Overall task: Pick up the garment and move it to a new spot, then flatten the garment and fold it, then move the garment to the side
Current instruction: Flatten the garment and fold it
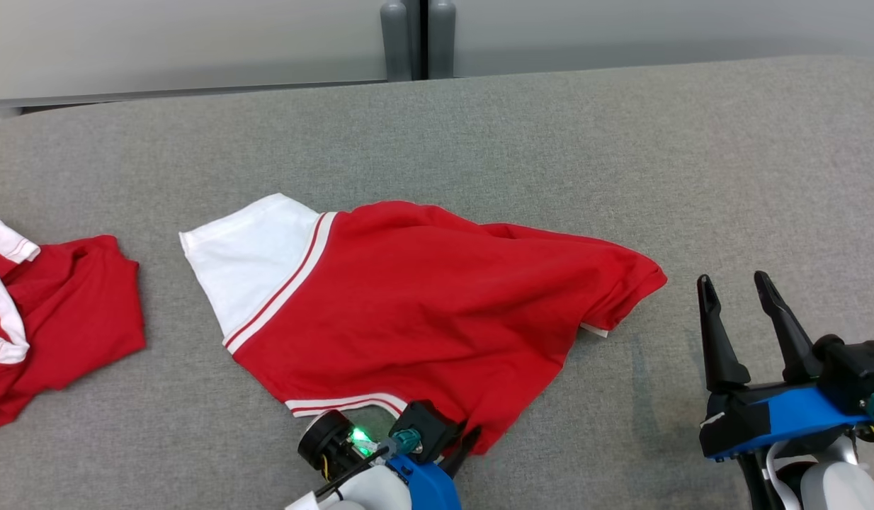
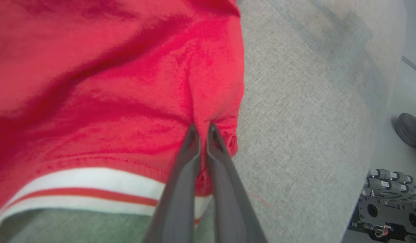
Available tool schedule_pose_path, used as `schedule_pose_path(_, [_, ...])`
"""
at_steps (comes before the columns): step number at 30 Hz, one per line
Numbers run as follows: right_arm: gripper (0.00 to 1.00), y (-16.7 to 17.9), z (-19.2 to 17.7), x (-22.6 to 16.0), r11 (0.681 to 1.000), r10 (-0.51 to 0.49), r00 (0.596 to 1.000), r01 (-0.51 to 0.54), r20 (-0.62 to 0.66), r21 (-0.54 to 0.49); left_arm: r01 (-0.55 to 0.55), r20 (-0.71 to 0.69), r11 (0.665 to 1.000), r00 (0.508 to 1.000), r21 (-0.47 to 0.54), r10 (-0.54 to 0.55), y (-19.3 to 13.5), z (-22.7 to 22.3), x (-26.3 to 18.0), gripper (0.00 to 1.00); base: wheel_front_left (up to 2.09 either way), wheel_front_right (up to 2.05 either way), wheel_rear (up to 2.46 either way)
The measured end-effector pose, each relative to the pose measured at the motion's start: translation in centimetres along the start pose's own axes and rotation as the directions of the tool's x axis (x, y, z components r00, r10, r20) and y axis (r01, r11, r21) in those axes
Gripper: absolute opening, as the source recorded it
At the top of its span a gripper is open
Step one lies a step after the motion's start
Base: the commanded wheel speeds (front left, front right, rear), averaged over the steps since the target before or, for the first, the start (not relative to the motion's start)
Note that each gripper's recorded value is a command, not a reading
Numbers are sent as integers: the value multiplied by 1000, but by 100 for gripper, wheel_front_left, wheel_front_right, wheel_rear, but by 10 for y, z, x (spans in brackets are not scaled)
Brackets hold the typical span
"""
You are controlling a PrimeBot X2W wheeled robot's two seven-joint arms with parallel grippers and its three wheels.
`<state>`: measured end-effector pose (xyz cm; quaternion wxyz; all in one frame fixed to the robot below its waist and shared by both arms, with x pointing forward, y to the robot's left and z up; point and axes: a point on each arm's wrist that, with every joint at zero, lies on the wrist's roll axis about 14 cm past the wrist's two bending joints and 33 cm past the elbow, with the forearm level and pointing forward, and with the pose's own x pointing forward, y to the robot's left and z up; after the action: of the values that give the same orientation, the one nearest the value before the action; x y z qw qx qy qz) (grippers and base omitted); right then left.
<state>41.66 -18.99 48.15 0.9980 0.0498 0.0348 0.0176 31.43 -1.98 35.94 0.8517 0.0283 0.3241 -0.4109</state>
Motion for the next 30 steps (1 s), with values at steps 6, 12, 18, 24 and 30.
schedule_pose_path(6, [100, -2, 11, -3, 1000, -6, 999, 6, 32, 1, 9, 239, 1000, 971, 4, -10, -6, 61, -15, 0, 0, 0, 0])
schedule_pose_path(12, [100, 0, 21, -10, 1000, -4, 998, 3, 58, 8, 3, 428, 996, 903, 84, -38, -18, 122, -55, 0, 0, 0, 0])
schedule_pose_path(18, [100, 1, 25, -14, 1000, -2, 998, 1, 69, 17, -38, 550, 993, 835, 115, -32, -21, 166, -95, 0, 0, 0, 0])
schedule_pose_path(24, [100, -3, 25, -15, 1000, -12, 998, 10, 69, 21, -148, 540, 989, 834, 20, 114, 22, 166, -111, 0, 0, 0, 0])
schedule_pose_path(30, [100, -11, 17, -12, 999, -36, 998, 35, 47, 19, -256, 429, 957, 855, -138, 291, 85, 133, -101, 0, 0, 0, 0])
